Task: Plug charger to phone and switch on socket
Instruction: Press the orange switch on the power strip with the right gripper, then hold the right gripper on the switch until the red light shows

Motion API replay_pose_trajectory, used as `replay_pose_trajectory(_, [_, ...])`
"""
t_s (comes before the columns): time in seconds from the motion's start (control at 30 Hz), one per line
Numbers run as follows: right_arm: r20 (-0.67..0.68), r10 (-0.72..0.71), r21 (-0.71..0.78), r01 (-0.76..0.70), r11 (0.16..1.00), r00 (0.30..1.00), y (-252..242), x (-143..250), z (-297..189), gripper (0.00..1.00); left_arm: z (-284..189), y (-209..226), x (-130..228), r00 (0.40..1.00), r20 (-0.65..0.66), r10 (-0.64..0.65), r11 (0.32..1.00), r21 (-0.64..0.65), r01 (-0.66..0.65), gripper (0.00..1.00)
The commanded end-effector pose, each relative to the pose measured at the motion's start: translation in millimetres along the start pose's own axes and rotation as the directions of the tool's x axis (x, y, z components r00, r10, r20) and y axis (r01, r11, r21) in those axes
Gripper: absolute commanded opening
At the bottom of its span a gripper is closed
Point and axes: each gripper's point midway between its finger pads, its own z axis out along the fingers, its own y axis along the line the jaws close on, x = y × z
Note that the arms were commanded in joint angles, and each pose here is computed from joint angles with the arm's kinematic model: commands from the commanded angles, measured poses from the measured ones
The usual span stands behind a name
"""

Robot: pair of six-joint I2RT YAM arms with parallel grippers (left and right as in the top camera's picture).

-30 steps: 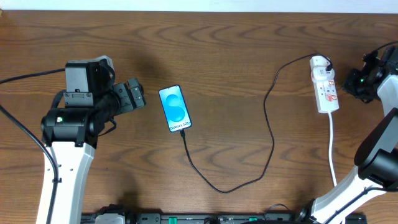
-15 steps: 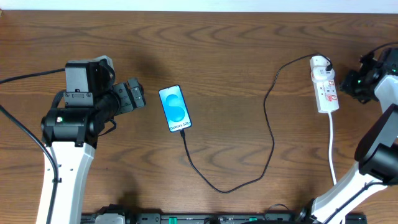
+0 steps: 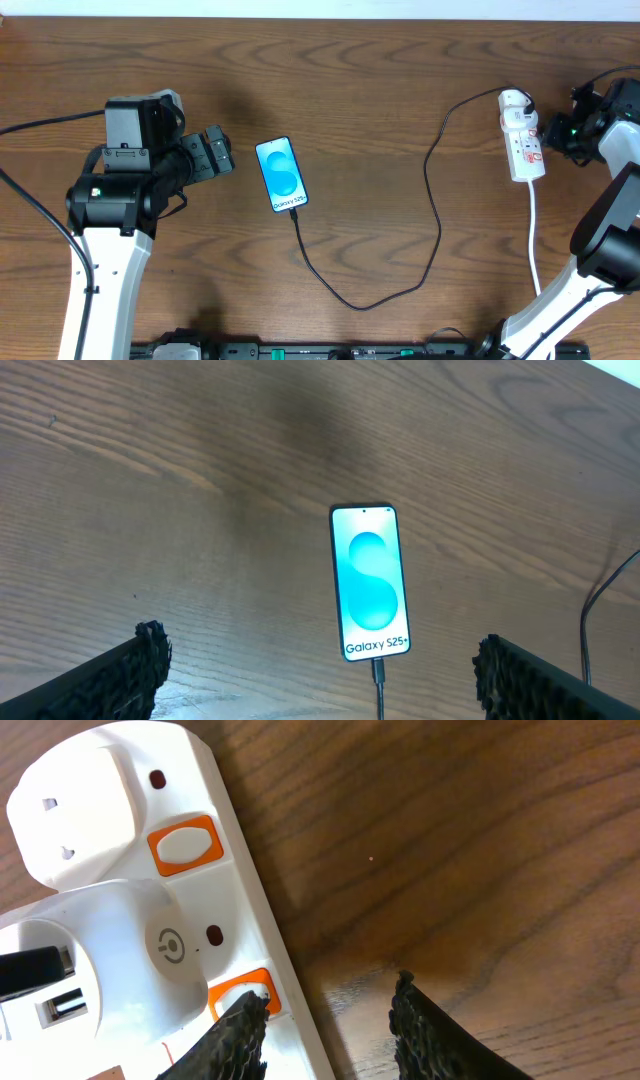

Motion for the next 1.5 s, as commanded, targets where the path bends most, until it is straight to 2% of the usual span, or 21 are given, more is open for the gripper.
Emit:
replay_pose_trajectory(0.0, [-0.002, -0.032, -0.021, 0.032, 0.999, 0.999, 8.5, -2.0, 5.6, 0.4, -2.2, 2.9, -1.8, 1.0, 0.01, -0.001, 1.0, -0.013, 0.001, 0.99])
replay_pose_trajectory(1.0, [-0.029, -0.011, -0.03, 0.01, 1.0, 1.0, 24.4, 4.8, 14.9, 0.44, -2.1, 2.8, -1.8, 1.0, 0.009, -0.001, 1.0, -0.013, 0.001, 0.99])
replay_pose_trajectory(1.47, [-0.116, 0.013, -0.046, -0.019, 0.999, 0.993, 33.6, 28.9, 26.5, 0.44, -2.1, 2.8, -1.8, 1.0, 0.009, -0.001, 1.0, -0.013, 0.001, 0.99])
